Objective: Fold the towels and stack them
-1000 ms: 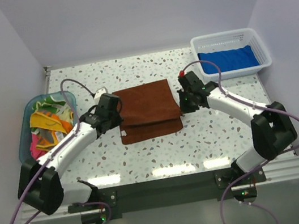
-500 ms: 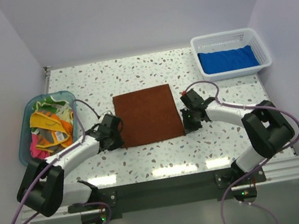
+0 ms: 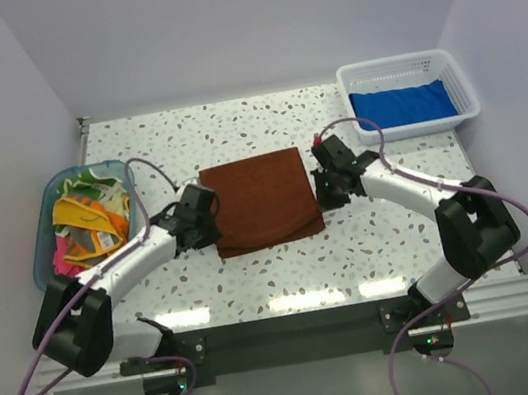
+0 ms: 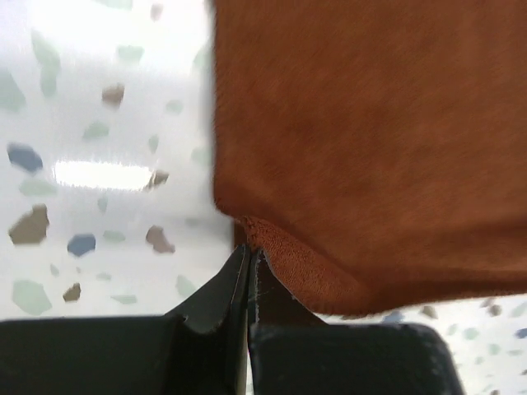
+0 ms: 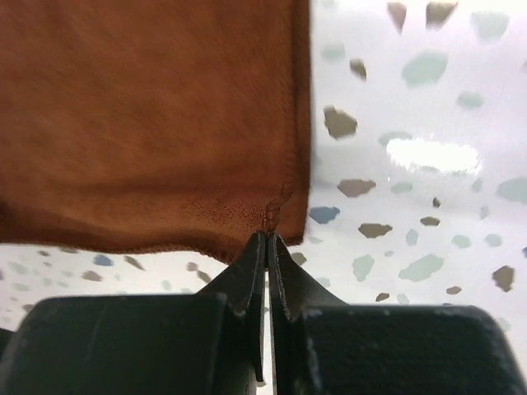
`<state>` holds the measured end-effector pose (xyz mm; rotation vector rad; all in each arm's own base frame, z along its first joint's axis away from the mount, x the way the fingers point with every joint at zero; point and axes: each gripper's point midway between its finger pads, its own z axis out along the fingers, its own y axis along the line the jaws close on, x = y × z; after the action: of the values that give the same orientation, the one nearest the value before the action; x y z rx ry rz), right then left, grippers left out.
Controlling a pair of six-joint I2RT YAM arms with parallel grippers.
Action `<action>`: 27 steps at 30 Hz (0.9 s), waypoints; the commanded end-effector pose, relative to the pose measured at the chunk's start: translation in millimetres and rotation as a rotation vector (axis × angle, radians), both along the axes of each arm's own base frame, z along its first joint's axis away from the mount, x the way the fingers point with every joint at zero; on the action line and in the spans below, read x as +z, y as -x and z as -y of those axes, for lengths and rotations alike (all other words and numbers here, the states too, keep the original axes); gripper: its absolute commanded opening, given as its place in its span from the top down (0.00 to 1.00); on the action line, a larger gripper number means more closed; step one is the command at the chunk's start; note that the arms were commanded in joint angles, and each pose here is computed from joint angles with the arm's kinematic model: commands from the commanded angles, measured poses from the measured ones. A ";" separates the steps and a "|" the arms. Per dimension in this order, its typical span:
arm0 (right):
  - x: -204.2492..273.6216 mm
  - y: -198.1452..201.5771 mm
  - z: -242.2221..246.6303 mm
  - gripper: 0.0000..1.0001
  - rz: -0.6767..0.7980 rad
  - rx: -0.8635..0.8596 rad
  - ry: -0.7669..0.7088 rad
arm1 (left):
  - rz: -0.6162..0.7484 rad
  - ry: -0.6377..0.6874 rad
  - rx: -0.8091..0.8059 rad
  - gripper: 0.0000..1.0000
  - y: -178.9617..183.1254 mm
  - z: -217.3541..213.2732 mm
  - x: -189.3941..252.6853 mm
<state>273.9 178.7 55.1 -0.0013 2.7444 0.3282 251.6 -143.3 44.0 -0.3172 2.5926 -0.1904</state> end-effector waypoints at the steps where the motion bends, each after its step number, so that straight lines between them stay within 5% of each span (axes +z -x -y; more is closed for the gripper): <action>1: 63.4 -48.3 -2.8 1.00 0.165 0.012 0.018 | 0.156 -0.018 -0.018 1.00 -59.9 12.3 58.1; 14: 205.1 -242.3 -23.5 1.00 0.639 -0.080 -0.134 | 0.514 -0.048 0.106 1.00 -263.4 -36.8 224.5; 19: 238.0 -287.7 -23.1 1.00 0.784 -0.093 -0.147 | 0.604 0.027 0.098 1.00 -295.8 -41.3 236.3; 27: 215.0 -296.2 -19.0 1.00 0.733 -0.030 -0.109 | 0.511 0.052 0.014 1.00 -292.1 -29.7 188.8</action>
<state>567.9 201.4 244.6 0.0091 2.0548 0.3819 540.7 -105.2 234.6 -0.3296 2.0896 -0.2425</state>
